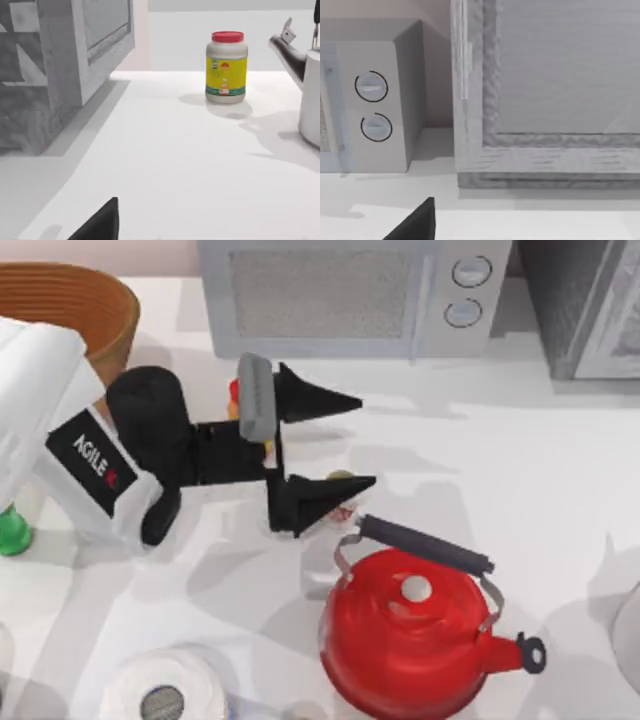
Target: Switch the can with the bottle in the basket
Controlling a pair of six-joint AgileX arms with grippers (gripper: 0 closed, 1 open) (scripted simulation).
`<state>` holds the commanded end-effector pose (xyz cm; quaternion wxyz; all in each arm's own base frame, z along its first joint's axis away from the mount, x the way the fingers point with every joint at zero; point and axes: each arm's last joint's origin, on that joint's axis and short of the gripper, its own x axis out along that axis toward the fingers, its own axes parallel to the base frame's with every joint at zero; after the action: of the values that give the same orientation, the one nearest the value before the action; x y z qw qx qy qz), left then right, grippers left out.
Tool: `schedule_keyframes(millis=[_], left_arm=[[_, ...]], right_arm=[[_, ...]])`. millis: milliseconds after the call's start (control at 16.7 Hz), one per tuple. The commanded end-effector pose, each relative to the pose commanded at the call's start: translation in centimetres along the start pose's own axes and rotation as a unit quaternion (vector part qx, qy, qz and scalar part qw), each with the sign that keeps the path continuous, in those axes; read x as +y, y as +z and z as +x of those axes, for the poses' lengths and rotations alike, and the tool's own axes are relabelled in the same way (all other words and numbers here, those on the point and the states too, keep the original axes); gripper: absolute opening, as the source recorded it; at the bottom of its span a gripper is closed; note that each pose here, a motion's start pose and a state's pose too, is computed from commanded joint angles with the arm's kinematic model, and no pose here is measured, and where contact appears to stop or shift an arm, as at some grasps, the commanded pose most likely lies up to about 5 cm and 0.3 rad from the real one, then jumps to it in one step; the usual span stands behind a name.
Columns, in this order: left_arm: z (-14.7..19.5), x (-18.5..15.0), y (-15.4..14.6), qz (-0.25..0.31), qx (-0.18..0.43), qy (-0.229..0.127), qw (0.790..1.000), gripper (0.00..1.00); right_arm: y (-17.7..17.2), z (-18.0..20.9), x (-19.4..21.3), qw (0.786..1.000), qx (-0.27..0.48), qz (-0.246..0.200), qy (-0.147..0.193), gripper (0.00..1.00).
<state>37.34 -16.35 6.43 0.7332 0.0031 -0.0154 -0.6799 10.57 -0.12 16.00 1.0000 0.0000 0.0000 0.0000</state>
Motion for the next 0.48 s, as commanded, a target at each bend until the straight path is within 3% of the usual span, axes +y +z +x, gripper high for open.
schedule_keyframes(millis=[240, 480], left_arm=[[-1.6, 0.0, 9.0, 0.048, -0.028, 0.110, 0.992, 1.00], [-4.7, -4.4, 20.4, 0.130, -0.087, 0.219, 0.963, 1.00]], right_arm=[[0.0, 0.0, 0.0, 1.000, 0.000, 0.000, 0.000, 1.00], [0.0, 0.0, 0.0, 1.000, 0.000, 0.000, 0.000, 1.00]])
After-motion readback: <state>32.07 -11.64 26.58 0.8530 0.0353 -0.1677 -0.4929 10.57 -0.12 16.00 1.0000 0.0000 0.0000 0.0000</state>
